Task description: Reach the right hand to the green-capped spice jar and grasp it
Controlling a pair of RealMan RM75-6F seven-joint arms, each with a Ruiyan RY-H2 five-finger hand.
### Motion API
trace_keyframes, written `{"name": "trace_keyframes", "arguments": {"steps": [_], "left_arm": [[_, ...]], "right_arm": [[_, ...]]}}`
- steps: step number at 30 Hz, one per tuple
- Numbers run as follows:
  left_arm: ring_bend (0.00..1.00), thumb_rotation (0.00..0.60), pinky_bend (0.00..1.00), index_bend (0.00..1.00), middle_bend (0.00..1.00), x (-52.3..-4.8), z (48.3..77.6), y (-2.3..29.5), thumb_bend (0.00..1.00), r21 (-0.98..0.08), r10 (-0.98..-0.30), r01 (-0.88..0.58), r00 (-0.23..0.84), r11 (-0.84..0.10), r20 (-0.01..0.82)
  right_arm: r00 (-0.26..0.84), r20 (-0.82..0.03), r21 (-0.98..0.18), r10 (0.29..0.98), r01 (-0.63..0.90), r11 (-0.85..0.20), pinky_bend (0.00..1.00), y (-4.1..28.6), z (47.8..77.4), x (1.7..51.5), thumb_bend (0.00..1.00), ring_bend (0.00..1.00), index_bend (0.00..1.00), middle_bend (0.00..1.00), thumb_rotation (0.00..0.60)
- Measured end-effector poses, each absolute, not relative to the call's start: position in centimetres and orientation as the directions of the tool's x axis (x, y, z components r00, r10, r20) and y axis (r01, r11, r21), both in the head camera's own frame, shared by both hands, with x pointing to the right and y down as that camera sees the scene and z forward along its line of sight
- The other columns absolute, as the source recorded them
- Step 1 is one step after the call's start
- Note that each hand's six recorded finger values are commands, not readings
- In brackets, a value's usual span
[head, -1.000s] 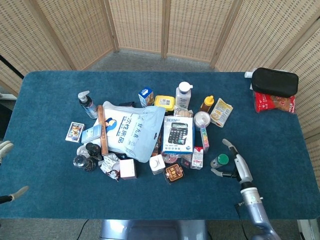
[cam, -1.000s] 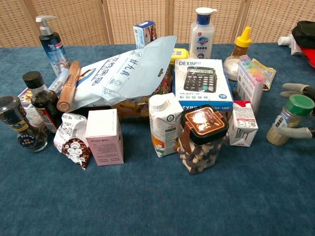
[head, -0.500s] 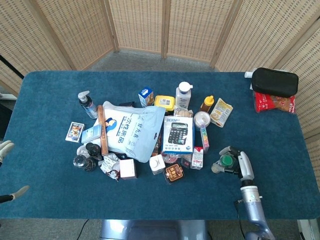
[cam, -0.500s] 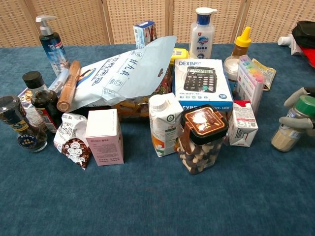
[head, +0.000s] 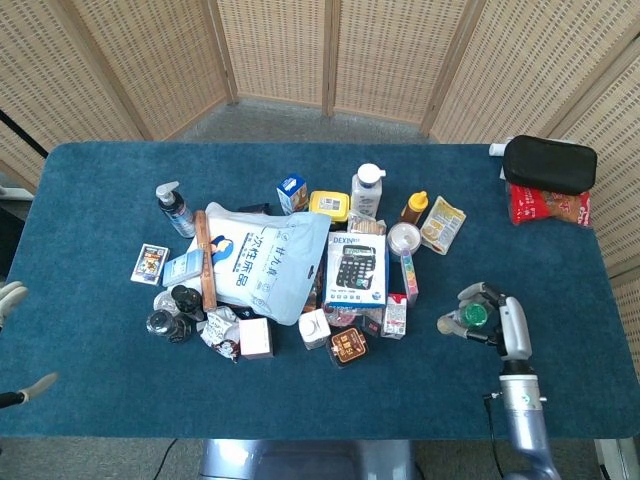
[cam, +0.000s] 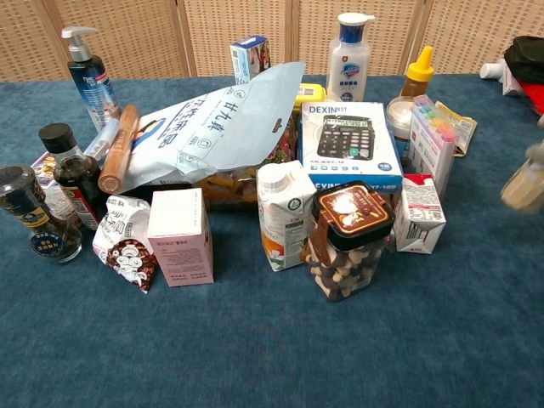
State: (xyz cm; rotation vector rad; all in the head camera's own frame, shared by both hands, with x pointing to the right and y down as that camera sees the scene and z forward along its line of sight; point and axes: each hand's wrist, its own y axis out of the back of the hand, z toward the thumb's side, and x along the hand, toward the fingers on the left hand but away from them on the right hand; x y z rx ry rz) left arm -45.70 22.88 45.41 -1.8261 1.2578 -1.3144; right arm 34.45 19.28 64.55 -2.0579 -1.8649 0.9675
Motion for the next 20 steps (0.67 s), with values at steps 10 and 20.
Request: {"name": "trace_keyframes", "arguments": {"steps": [10,20], "left_arm": [[0.0,0.6,0.0,0.0,0.0,-45.8,44.8,23.1,0.0,-0.833,-0.915,-0.384,0.096,-0.397,0.392],[0.0,0.6,0.0,0.0,0.0,-45.8,44.9,23.1,0.0,-0.83,-0.912,-0.383,0.103,-0.405,0.397]], "right_arm": [[0.027,-0.157,-0.601,0.987,0.79,-0.117,0.72,15.0,55.6,33.3,0.14,0.61,0.52,0.83,0.6],[0.106,-0.021,-0.624,0.994,0.776,-0.095,0.72,11.8,48.1,29.3,0.14,0.61,0.52,0.83,0.6]]}}
